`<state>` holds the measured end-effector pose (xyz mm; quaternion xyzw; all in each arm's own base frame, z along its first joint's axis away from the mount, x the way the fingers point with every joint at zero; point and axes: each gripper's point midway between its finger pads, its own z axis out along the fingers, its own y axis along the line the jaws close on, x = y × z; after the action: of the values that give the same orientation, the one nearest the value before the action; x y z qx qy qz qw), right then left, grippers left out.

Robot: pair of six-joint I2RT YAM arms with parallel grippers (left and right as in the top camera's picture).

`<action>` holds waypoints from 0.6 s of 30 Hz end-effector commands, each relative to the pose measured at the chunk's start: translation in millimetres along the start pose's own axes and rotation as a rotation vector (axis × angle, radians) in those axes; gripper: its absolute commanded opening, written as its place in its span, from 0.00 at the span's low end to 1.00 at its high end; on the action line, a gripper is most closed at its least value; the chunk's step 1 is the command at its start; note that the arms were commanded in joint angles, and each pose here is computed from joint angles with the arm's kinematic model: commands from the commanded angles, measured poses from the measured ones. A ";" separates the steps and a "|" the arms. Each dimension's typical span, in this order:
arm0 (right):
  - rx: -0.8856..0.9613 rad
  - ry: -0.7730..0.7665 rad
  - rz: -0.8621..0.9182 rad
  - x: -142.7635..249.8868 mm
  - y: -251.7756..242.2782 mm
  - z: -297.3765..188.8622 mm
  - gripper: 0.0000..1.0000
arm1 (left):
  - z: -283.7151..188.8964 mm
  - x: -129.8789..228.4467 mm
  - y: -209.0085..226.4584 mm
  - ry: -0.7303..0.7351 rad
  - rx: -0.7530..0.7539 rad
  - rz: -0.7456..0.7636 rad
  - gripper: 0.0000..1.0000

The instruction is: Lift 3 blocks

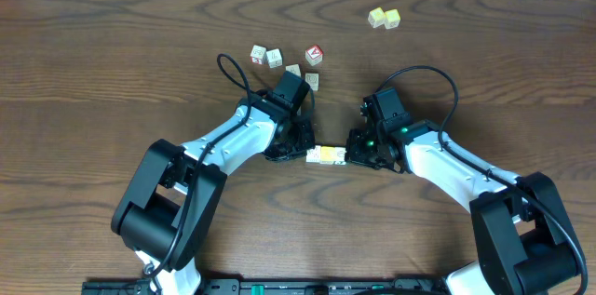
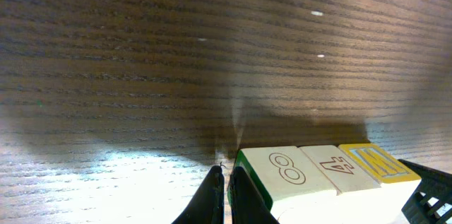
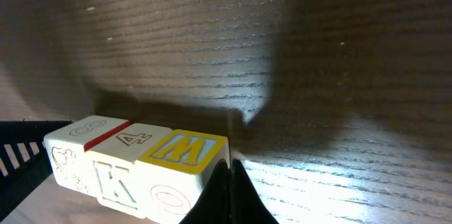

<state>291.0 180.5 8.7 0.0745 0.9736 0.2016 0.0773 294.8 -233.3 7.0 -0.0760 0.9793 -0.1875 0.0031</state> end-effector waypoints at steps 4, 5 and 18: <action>-0.044 0.011 -0.048 5.3 15.6 1.9 0.01 | -5.2 3.4 -30.5 0.029 0.088 0.027 0.07; -0.045 0.009 -0.049 4.9 15.9 1.9 0.01 | -5.2 3.4 -30.5 0.029 0.088 0.027 0.07; 0.044 -0.035 -0.079 -2.6 -0.1 1.6 0.01 | -5.0 -5.8 -2.6 -0.039 -0.060 0.015 0.07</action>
<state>295.5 177.9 7.6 0.0595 0.9767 0.1820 0.0969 290.4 -233.2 7.6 -0.0714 0.9825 -0.1721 0.0002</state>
